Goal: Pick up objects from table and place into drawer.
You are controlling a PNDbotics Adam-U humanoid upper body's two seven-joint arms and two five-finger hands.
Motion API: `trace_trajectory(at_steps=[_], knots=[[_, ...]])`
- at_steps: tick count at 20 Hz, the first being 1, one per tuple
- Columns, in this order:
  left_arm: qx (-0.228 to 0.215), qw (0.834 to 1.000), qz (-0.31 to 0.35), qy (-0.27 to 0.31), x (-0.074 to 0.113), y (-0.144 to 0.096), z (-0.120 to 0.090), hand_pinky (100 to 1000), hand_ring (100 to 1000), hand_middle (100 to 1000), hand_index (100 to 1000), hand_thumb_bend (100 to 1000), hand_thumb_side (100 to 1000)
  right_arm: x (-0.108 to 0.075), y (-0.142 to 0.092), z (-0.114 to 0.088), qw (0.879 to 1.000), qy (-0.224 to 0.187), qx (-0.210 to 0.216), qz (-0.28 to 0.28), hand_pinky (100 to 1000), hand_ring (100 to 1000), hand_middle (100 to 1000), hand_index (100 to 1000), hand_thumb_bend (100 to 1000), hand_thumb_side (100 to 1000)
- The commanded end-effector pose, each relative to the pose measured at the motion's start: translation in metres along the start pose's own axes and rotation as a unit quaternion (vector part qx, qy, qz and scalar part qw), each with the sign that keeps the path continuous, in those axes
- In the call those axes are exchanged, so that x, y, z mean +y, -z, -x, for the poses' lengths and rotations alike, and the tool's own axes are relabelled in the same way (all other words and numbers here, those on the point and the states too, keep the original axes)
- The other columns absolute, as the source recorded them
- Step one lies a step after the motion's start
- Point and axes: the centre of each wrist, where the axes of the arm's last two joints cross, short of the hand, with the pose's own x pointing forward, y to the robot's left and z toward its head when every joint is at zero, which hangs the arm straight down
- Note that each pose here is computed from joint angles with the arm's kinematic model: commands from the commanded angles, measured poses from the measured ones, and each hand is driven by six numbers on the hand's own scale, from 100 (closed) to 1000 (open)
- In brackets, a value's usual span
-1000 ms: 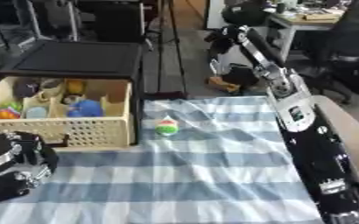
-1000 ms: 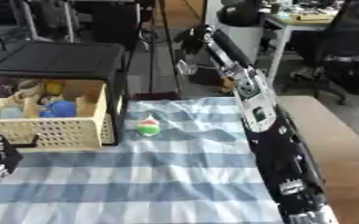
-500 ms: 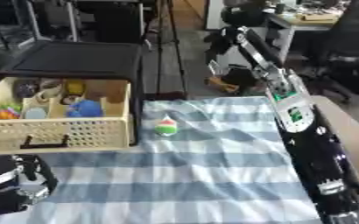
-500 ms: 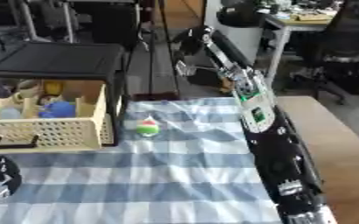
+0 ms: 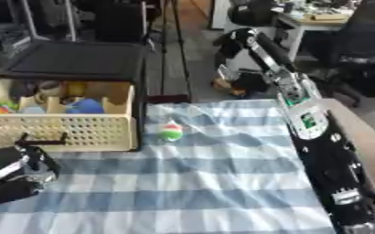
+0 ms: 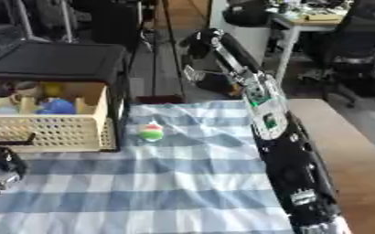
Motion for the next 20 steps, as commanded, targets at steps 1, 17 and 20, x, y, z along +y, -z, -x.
trace_trajectory(at_steps=[1,17,20], knots=[[0.008,1.000,-0.023,0.015,0.017,0.001,0.004,658,696,730,775,137,1000,-0.014,0.008,-0.004,1.000,-0.012,-0.014,0.010,571,570,540,738,100,302],[0.082,0.995,-0.053,-0.013,0.038,0.017,0.041,634,646,673,754,127,1000,-0.014,0.021,-0.014,0.999,-0.012,-0.042,0.004,572,570,539,740,100,289],[0.099,0.992,-0.072,-0.019,0.043,0.019,0.048,624,627,652,747,125,1000,-0.015,0.024,-0.016,0.999,-0.013,-0.048,0.003,572,570,538,740,100,287]])
